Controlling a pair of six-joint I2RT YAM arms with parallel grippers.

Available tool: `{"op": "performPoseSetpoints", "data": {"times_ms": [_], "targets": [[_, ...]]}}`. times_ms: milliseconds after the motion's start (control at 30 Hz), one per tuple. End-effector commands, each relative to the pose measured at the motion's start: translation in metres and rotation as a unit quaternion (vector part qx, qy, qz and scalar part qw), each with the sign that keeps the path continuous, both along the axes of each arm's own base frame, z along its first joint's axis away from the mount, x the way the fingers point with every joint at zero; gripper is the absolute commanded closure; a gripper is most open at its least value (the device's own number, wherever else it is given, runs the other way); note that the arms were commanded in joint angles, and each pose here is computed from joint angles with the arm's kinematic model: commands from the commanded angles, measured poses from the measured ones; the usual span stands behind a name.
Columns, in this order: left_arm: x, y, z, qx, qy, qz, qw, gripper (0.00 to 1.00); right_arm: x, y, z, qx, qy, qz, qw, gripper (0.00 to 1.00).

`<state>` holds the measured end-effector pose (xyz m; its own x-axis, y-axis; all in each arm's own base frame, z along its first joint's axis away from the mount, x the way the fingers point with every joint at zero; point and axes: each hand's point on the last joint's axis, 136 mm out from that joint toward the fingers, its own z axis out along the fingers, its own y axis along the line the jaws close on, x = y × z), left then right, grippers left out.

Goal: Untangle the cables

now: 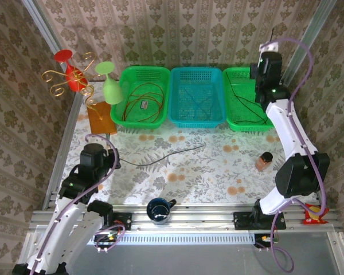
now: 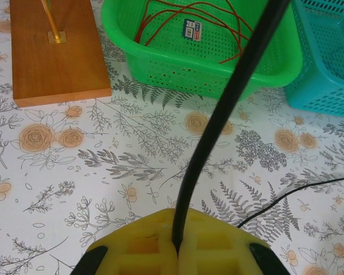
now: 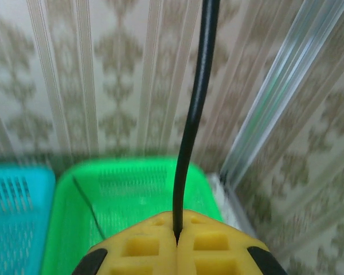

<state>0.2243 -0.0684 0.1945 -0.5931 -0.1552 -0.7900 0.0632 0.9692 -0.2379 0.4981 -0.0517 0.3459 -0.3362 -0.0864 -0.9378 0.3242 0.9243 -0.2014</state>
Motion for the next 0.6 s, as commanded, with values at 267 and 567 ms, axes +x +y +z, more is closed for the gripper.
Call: {"op": "performPoseSetpoints", "data": {"times_ms": [267, 567], "targets": [[0.003, -0.012, 0.013, 0.006, -0.01, -0.007, 1.0, 1.0, 0.009, -0.011, -0.145, 0.154, 0.197, -0.008, 0.968, 1.0], [0.001, -0.018, 0.007, 0.009, -0.006, -0.012, 1.0, 1.0, 0.011, -0.002, -0.232, 0.217, 0.324, -0.028, 0.921, 1.0]]}}
